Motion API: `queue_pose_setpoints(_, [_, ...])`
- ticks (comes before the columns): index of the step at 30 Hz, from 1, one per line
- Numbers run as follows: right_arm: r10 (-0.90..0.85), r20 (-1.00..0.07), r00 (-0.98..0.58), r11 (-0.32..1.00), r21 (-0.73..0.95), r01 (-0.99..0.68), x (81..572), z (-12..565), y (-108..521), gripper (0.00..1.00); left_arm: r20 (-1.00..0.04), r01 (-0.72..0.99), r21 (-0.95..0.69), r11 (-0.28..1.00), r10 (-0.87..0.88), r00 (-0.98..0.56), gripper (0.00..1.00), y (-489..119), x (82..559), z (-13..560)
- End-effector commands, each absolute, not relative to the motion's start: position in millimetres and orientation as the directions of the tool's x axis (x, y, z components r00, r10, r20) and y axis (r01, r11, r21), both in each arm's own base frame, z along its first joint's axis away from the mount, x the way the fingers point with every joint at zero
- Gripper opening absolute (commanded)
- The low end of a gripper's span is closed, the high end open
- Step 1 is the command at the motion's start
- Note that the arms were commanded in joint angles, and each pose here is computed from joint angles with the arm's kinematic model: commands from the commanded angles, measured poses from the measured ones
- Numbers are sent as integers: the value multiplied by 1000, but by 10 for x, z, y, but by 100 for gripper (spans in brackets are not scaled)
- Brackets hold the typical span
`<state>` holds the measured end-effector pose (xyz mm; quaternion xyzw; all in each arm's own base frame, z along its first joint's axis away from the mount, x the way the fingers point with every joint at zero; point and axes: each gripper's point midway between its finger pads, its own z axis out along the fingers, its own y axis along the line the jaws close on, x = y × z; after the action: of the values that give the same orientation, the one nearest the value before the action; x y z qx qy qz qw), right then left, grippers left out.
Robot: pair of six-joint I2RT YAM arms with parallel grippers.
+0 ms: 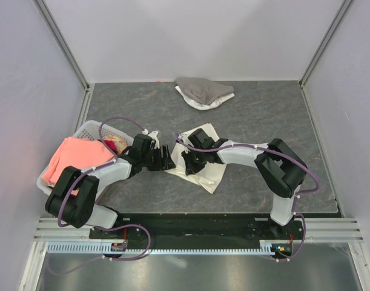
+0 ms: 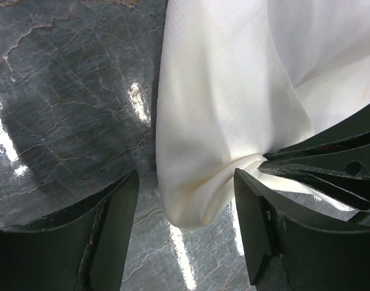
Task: Fold the napkin, place the utensils inside, and roll it up
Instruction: Roll the napkin with the utensil
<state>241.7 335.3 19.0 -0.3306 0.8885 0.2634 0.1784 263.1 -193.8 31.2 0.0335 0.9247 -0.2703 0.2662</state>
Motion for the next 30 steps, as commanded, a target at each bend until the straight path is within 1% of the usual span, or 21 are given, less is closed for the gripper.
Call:
queue_pose_setpoints(1, [-542,-324,-776,693,349,-630,2198,-220,3067,0,-534,228,-488,842,-81,-842,72,-1964,2698,331])
queue_pose_setpoints(4, [-536,-310,-785,698,361,-619,2203,-257,3048,0,-531,234,-492,838,-76,-844,72,-1975,2688,302])
queue_pose_setpoints(9, [-522,-289,-802,706,380,-597,2219,-303,3013,0,-508,232,-496,837,-63,-859,66,-1995,2676,219])
queue_pose_setpoints(17, [-518,-268,-812,704,406,-583,2215,-347,3014,0,-492,234,-492,839,-47,-869,52,-2009,2685,140])
queue_pose_setpoints(23, [-493,-253,-832,720,418,-554,2279,-393,2967,0,-475,229,-496,837,-41,-879,36,-2012,2651,92])
queue_pose_setpoints(26, [-483,-248,-840,723,428,-543,2299,-397,2956,0,-462,229,-501,835,-35,-886,24,-2021,2623,60])
queue_pose_setpoints(27, [-483,-253,-839,720,430,-544,2307,-384,2960,0,-455,224,-503,835,-35,-890,16,-2018,2615,39])
queue_pose_setpoints(29, [-483,-258,-837,717,431,-547,2304,-359,2960,0,-446,222,-503,835,-31,-894,10,-2023,2602,22])
queue_pose_setpoints(30, [-481,-263,-836,716,433,-548,2311,-335,2962,1,-439,216,-502,837,-31,-898,4,-2013,2593,9])
